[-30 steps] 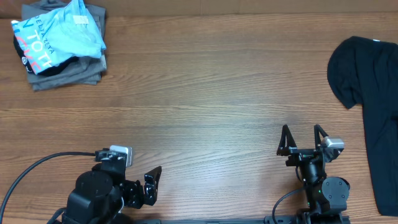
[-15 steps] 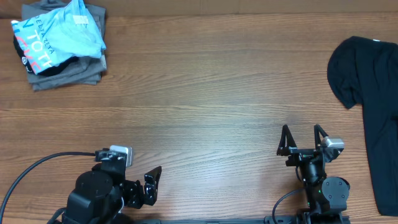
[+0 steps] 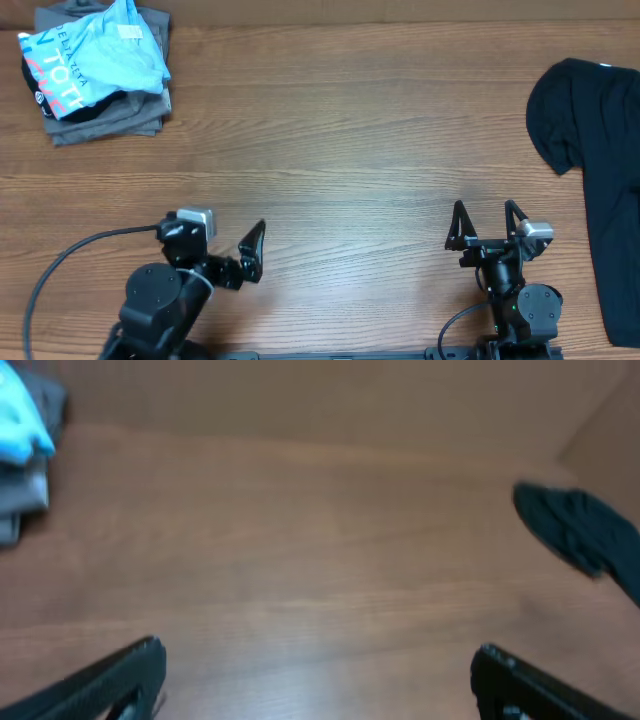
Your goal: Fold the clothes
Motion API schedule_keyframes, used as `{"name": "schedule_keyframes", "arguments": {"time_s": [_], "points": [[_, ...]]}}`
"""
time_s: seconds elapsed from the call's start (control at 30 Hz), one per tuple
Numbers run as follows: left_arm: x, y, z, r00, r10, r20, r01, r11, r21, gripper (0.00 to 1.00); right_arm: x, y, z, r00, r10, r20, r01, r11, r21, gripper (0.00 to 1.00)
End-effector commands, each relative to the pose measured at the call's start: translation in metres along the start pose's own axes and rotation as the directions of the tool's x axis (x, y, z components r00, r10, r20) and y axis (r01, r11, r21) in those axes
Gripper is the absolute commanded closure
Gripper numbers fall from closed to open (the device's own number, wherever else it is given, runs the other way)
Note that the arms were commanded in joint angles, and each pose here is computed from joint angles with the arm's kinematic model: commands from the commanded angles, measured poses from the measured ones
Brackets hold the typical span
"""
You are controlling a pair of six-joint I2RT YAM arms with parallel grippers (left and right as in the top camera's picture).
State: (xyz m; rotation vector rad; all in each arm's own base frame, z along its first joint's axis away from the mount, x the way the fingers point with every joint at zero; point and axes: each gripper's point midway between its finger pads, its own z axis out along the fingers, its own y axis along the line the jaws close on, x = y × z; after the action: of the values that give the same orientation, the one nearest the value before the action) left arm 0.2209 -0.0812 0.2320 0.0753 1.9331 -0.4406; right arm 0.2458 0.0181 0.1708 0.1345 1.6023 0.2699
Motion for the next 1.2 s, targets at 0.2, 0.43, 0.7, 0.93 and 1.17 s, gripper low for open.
{"name": "schedule_keyframes", "arguments": {"time_s": [0.2,0.43,0.7,0.93,1.17], "points": [[0.023,0.041,0.023,0.964,0.047,0.263,-0.034,0.998,-0.052,0.00,0.001,-0.001,0.000,1.000,-0.004,0.010,0.004,1.000,0.005,0.00],[0.004,0.066,0.010,0.900,0.074,0.430,-0.013,0.990,-0.144,0.00,0.001,-0.001,0.000,1.000,-0.004,0.010,0.004,1.000,0.005,0.00],[0.014,0.087,0.009,0.894,0.089,0.440,0.009,0.976,-0.217,0.00,0.001,-0.001,0.000,1.000,-0.004,0.010,0.004,1.000,0.005,0.00],[0.042,0.096,0.020,0.938,0.120,0.325,-0.034,0.965,-0.259,0.00,0.001,-0.001,0.000,1.000,-0.004,0.010,0.004,1.000,0.005,0.00],[0.046,0.098,0.021,0.944,0.124,0.307,-0.040,0.963,-0.266,0.00,0.001,-0.001,0.000,1.000,-0.004,0.010,0.004,1.000,0.005,0.00]]}}
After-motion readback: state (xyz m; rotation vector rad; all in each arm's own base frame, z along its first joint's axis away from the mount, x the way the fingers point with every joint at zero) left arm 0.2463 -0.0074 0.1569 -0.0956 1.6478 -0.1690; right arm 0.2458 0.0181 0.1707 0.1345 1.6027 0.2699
